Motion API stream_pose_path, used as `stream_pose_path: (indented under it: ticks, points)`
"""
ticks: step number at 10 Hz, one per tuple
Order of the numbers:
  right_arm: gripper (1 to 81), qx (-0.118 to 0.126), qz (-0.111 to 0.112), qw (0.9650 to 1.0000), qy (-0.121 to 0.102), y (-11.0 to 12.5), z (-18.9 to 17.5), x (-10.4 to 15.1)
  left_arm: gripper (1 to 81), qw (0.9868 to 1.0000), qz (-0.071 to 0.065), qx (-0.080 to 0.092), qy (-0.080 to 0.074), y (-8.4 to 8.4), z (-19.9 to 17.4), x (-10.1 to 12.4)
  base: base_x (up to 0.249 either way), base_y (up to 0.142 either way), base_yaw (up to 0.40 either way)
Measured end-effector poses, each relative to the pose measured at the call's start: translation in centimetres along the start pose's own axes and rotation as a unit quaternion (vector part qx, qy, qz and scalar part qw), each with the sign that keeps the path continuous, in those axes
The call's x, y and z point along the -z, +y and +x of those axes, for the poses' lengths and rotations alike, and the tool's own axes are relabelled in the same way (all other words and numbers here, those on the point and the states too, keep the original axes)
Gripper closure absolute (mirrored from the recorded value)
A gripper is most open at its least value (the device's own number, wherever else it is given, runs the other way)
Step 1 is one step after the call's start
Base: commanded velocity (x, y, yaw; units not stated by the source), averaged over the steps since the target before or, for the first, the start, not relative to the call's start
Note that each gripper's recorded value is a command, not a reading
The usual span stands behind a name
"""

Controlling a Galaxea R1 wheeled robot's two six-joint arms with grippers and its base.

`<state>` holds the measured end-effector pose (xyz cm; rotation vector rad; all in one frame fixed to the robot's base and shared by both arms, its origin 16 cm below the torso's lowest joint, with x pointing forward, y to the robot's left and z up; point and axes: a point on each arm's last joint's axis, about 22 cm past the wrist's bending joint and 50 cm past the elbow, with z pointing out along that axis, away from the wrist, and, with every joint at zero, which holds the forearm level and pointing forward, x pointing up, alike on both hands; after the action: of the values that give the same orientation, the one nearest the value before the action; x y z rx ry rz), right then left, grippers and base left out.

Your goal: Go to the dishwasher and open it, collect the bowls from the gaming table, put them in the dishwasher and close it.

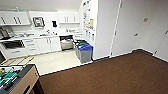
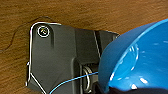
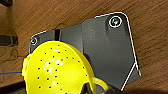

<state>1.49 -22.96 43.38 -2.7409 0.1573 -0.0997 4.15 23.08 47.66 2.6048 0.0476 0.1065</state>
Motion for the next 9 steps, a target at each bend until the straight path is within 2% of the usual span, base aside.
stream_pose_path:
  ticks: [9]
  points:
    - [81.1,-0.001,-0.001,1.0000,-0.002,0.17,-0.22,0.07,81.1,1.0000,0.001,0.003,-0.004,-0.18,-0.65,0.11,0.145,0.000,0.000]
